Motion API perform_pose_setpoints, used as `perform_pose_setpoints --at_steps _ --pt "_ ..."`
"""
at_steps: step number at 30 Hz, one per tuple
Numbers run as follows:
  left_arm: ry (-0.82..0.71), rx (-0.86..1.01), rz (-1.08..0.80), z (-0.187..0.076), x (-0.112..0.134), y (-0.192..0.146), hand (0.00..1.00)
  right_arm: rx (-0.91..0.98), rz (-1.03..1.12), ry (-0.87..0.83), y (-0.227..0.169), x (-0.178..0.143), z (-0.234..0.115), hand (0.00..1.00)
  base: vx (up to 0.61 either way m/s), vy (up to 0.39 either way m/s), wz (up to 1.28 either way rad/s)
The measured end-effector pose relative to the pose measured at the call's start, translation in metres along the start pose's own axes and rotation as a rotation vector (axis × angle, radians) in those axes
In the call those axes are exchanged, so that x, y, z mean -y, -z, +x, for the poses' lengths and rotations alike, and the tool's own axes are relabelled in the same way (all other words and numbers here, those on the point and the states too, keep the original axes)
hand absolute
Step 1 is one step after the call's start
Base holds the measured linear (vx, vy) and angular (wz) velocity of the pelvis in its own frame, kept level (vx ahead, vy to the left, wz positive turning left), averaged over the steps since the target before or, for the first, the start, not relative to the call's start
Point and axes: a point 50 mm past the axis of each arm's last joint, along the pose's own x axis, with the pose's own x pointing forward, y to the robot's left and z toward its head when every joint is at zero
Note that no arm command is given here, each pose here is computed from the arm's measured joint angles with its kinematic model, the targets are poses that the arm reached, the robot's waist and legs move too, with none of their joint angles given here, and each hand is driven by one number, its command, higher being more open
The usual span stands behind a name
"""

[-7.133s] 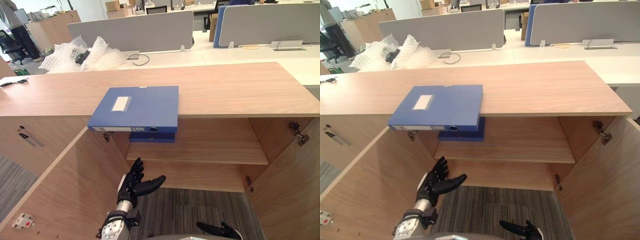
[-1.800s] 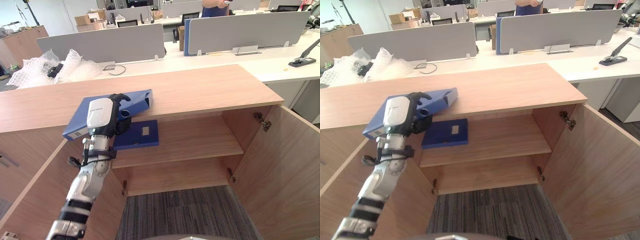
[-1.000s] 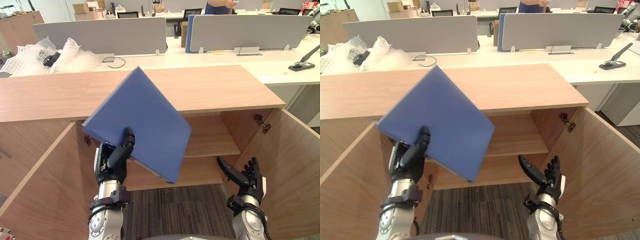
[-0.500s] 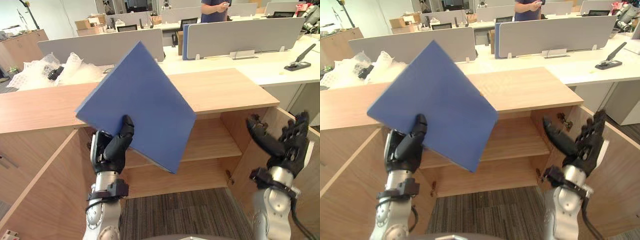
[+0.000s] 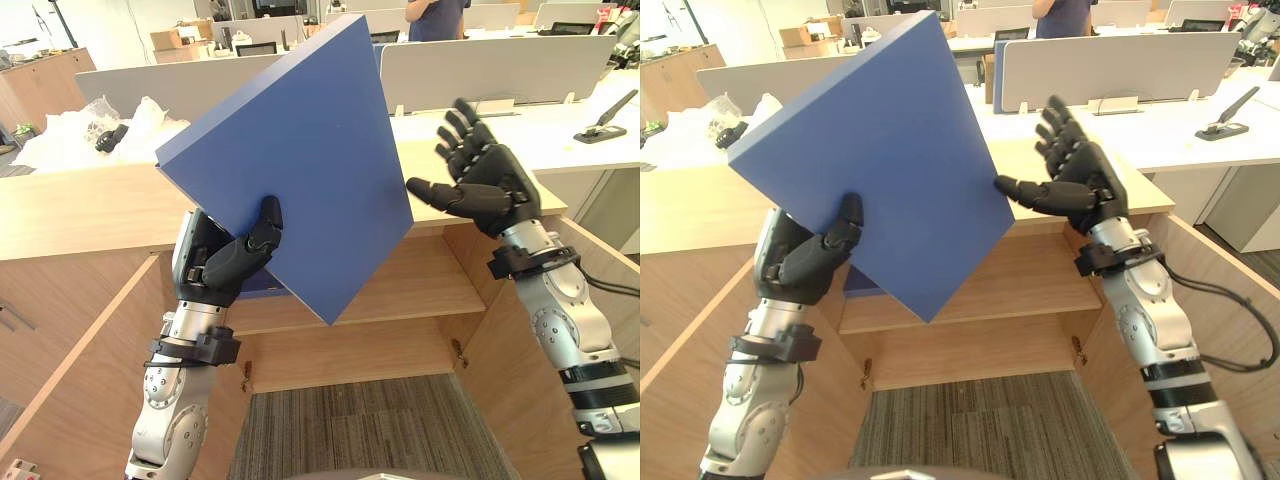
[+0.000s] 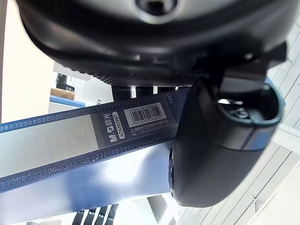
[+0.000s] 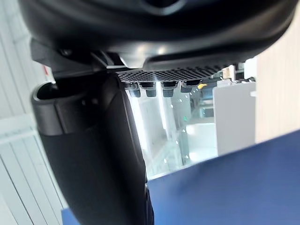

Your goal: Walk over to the cabinet, pick up the folder, carry it to the office cabinet, place the folder inside the office cabinet, then close the office cabinet door

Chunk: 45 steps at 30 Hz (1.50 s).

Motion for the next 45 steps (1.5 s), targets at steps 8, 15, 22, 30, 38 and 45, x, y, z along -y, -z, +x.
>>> perform_pose_setpoints --at_steps 8,15,22,30,38,45 --pt "0.152 0.003 -0.010 0.008 0.012 0.001 0.00 -0.092 -0.057 -0.280 -0.011 -0.018 0.020 1.00 -0.02 -0.011 -0.04" --pt "0.217 0.038 0.008 0.015 0.018 -0.003 0.00 -0.153 -0.141 -0.365 -0.019 -0.017 0.022 1.00 -0.07 -0.008 -0.03" --pt "0.247 0.037 -0.030 0.017 0.019 -0.005 0.00 -0.166 -0.187 -0.400 -0.026 -0.020 0.030 0.00 -0.05 -0.002 -0.04" --pt "0.267 0.031 -0.094 0.018 0.014 -0.004 1.00 -0.145 -0.198 -0.475 -0.030 -0.023 0.027 0.00 -0.05 -0.002 -0.01" --pt "0.237 -0.359 -0.287 -0.046 0.013 0.067 1.00 -0.069 -0.444 -0.459 -0.028 -0.037 -0.004 0.00 -0.01 0.000 -0.03" --pt "0.222 -1.034 -0.104 -0.142 0.001 0.150 1.00 0.318 -0.680 -0.473 -0.052 -0.101 -0.017 0.00 -0.02 0.000 -0.05"
